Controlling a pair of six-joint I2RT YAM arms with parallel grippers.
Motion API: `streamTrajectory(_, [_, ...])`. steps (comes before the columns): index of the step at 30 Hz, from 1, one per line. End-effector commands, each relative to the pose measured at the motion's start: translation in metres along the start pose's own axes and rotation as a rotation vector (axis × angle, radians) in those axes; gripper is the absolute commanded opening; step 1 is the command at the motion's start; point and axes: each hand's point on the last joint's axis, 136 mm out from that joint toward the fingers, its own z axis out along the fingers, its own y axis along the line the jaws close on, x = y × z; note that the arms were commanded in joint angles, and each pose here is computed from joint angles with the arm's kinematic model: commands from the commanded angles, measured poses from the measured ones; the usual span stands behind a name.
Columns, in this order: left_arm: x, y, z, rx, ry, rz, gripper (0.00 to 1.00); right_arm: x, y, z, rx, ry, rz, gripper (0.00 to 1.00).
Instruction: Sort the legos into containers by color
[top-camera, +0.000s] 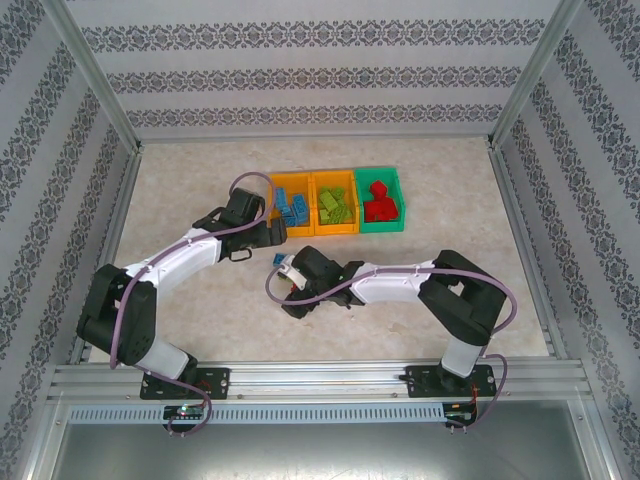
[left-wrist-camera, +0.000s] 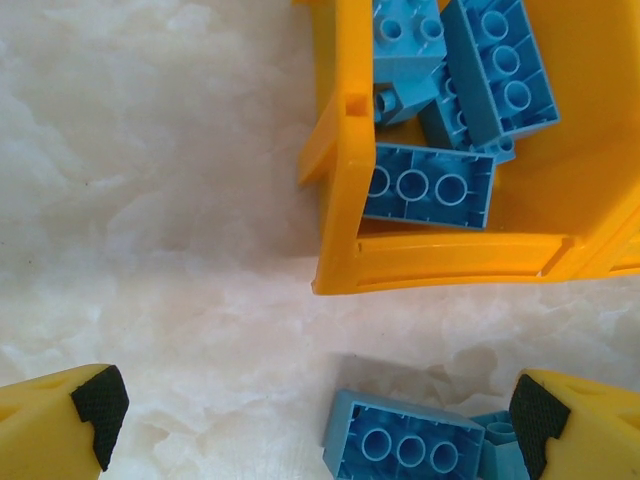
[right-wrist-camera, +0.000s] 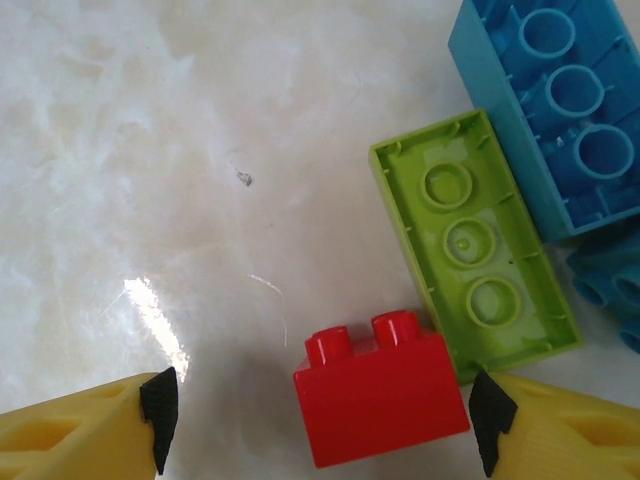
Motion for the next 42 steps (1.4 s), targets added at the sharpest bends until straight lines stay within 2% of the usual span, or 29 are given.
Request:
streamTrajectory(1, [-0.009, -0.001, -0.008, 0.030, -0.051, -0.025, 1.00, -0.009, 0.000, 0.005, 0.022, -0.013, -0.028, 0.77])
streamTrajectory(20, [-0.008, 0.001, -0.010, 0.026, -0.053, -0.025, 1.00, 0.004, 0.000, 0.010, 0.050, 0.034, -0.051, 0.41])
streamTrajectory(31, [0.003, 0.008, -0.005, 0.006, -0.026, -0.012, 1.00, -0.011, -0.006, -0.022, 0.068, -0.067, -0.014, 0.34])
streamTrajectory(37, [0.007, 0.009, -0.009, 0.012, -0.028, 0.000, 1.00, -0.035, -0.041, -0.068, 0.033, -0.222, 0.119, 0.32])
streamTrajectory(42, [0.015, 0.012, -0.012, 0.006, -0.012, 0.032, 1.00, -0.053, -0.118, -0.116, 0.093, -0.361, 0.320, 0.30])
